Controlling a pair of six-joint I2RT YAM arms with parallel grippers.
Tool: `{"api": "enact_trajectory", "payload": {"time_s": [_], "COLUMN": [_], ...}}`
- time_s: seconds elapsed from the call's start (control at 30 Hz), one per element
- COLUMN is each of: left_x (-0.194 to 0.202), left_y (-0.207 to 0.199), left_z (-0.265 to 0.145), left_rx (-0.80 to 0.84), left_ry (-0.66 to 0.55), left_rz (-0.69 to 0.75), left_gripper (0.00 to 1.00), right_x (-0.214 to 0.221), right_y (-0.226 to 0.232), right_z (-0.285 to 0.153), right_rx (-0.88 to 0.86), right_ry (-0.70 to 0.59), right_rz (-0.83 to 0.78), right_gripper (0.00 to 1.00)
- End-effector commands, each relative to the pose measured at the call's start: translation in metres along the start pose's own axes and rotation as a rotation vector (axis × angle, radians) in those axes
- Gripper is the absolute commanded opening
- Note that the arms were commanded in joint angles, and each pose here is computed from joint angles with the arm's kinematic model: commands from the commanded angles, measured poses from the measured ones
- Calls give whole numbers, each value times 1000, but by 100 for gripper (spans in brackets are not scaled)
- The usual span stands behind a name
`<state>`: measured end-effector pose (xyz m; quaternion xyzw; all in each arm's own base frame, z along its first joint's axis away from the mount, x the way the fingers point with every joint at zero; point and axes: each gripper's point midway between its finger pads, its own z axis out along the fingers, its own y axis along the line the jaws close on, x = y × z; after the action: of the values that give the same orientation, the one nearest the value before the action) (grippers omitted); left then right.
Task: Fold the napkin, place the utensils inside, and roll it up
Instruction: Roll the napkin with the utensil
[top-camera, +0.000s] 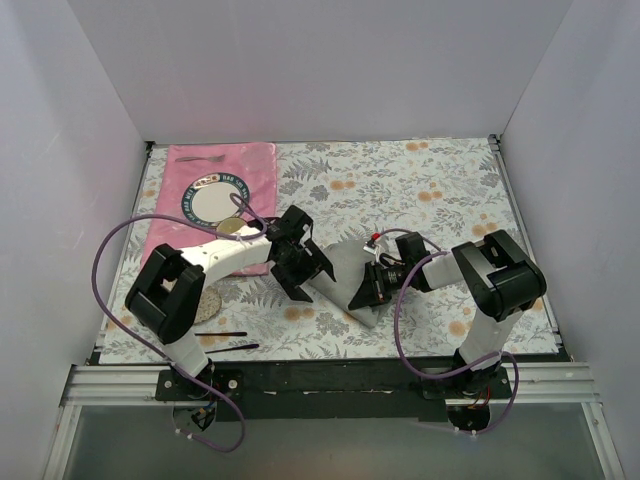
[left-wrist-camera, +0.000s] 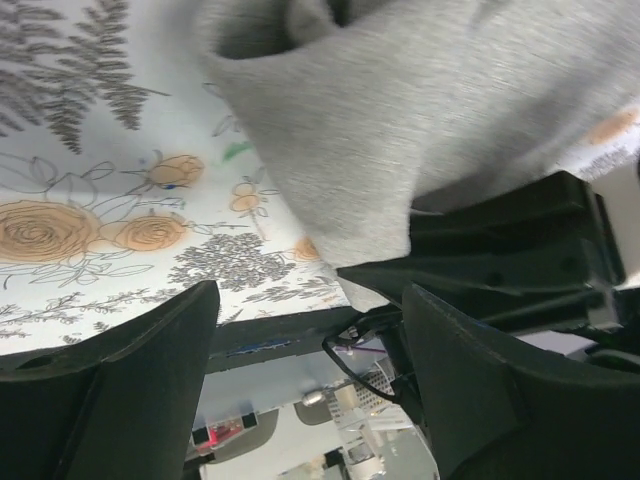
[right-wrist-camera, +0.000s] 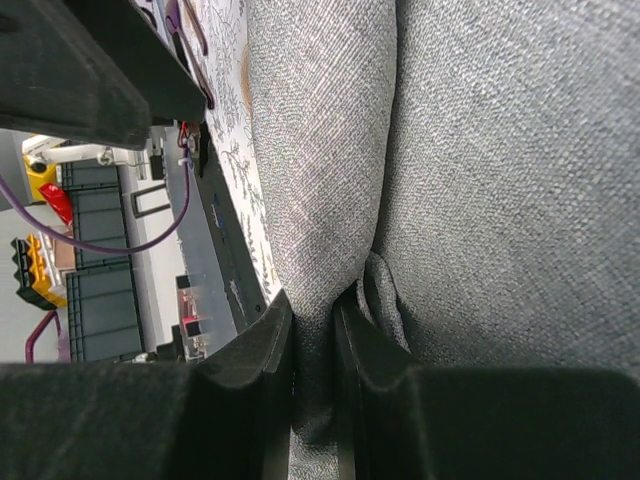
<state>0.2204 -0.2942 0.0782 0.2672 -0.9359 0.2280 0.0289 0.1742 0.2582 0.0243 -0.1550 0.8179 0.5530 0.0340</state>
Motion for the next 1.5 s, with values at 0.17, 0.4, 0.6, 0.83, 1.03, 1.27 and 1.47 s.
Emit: {"api": "enact_trajectory", "payload": {"time_s": [0.17,0.4,0.6,0.83,1.03,1.27,1.47], "left_x": [-6,0,-12,-18,-18,-14,-12], "left_y": [-31,-13,4,7,9,7,7], "left_z": [14,40,59,64,61,59,56], "left_rx": [88,8,-40,-77,-108,-115,-108], "left_ry": [-23,-8,-61,-81,-67,-36,-15], "left_rz": [-99,-124,-101,-50,-27,-13,-20], "left_gripper": [74,70,49,11,0,0,0], "right_x": [31,25,20,10,-20,-57,-51], "right_y": [-38,-38,-38,-32,-12,23,49], "right_z": [0,1,-1,-8,-18,-53,-43], "right_rx": [136,139,167,277,457,785,882], "right_ry": [62,69,78,107,93,-31,-38], "right_rz": [124,113,95,-10,-199,-475,-723], "right_gripper": [1,1,1,16,35,76,72]}}
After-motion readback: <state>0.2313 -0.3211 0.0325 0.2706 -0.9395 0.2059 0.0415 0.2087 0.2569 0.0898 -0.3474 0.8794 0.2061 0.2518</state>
